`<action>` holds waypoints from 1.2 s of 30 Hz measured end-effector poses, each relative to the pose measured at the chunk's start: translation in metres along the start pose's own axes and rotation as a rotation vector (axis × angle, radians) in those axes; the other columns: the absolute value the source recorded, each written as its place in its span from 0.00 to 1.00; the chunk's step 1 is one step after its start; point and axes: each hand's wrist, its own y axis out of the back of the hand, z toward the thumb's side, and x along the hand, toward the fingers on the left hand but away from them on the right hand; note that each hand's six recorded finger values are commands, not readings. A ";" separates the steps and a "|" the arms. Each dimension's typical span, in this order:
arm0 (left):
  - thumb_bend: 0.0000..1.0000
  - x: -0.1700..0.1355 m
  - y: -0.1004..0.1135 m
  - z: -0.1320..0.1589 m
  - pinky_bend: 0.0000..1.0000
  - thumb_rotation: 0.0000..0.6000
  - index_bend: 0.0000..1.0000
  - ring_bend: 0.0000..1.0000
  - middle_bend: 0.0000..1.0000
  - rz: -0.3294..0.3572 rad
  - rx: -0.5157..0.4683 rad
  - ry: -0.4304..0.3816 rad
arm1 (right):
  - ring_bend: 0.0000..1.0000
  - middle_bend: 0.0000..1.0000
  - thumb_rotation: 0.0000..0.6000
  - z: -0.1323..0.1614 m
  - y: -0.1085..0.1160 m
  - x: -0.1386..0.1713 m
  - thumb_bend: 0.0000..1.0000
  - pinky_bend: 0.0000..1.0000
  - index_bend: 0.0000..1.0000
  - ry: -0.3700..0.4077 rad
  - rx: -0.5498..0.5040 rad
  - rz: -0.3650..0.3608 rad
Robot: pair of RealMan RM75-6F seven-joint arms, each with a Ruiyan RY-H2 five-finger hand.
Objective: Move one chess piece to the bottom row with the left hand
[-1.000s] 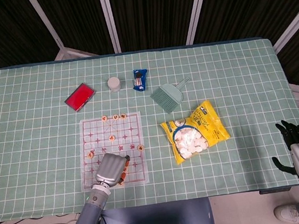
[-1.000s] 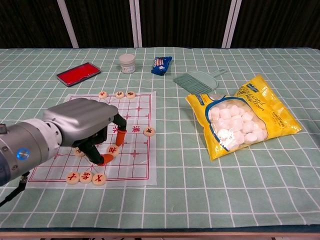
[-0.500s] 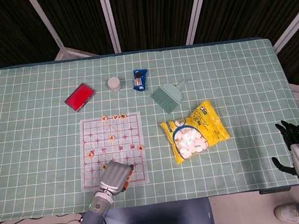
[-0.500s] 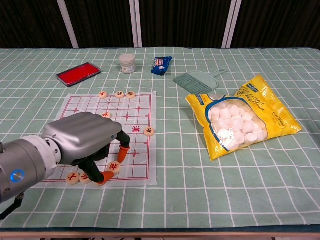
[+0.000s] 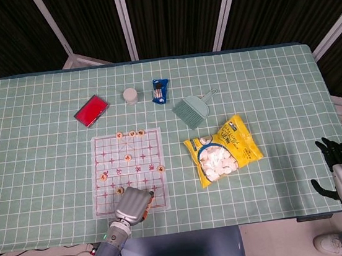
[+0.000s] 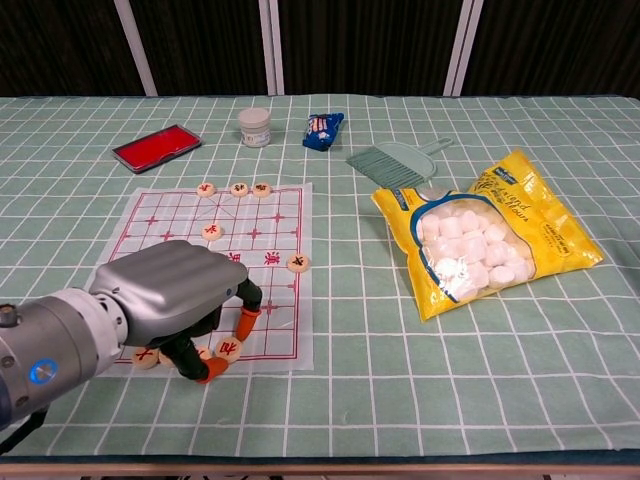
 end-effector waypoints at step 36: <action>0.22 -0.009 0.013 -0.006 1.00 1.00 0.24 0.95 0.99 0.047 -0.045 -0.005 | 0.00 0.00 1.00 0.001 0.000 0.001 0.34 0.00 0.00 0.001 -0.003 0.001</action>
